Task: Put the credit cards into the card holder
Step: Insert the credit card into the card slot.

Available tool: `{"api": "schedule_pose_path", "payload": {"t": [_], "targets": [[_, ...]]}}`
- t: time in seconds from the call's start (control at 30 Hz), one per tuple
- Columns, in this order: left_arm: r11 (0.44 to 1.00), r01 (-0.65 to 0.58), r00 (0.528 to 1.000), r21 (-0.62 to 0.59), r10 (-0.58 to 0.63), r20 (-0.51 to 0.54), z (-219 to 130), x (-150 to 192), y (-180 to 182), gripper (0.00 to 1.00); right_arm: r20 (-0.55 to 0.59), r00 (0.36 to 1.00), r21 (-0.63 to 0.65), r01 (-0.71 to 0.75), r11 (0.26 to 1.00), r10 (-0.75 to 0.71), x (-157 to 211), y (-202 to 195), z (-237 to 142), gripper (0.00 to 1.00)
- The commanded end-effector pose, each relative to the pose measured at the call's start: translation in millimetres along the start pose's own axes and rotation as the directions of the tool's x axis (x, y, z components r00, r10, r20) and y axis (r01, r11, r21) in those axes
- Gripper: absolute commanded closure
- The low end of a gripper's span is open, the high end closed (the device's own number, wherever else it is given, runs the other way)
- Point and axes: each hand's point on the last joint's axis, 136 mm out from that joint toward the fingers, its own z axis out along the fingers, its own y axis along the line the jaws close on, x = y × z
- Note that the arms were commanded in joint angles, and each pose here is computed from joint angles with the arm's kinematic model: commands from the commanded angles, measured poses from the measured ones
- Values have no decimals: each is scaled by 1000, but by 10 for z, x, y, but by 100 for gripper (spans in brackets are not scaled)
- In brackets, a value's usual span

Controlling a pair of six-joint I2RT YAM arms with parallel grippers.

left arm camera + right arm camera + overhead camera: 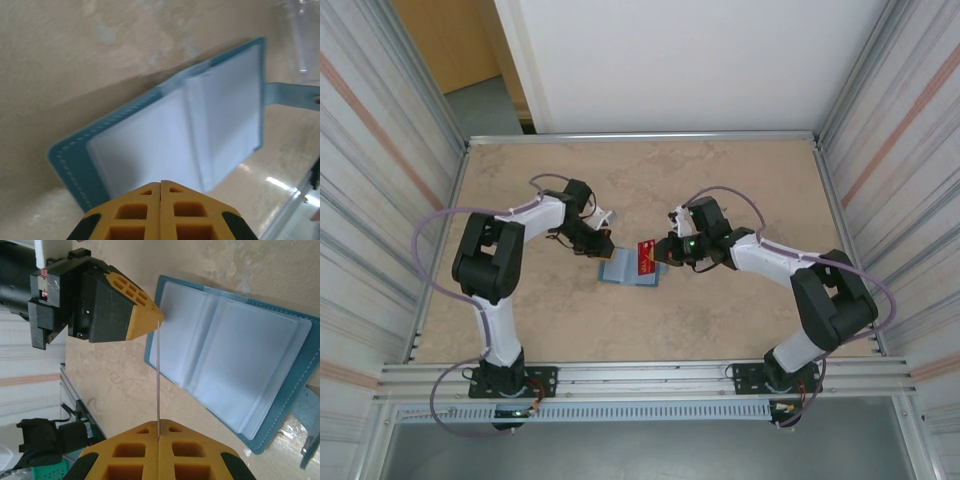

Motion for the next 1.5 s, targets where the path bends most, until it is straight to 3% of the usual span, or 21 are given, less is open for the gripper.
{"api": "schedule_pose_path", "payload": {"t": [0.0,0.37,1.07,1.47], "targets": [[993,27,998,-114,-32,-45,16,125,222,93,-20,1000,20,-14,1000,14,0,-9,94,100],[989,27,998,-144,-34,-48,31,205,421,94,-111,994,12,-17,1000,18,31,-39,470,100],[992,48,997,-118,-55,-54,55,216,433,96,-211,973,-13,-95,995,90,100,-271,787,100],[992,41,998,-118,-47,-48,47,220,408,97,-172,976,8,-131,991,131,27,-425,816,100]]}}
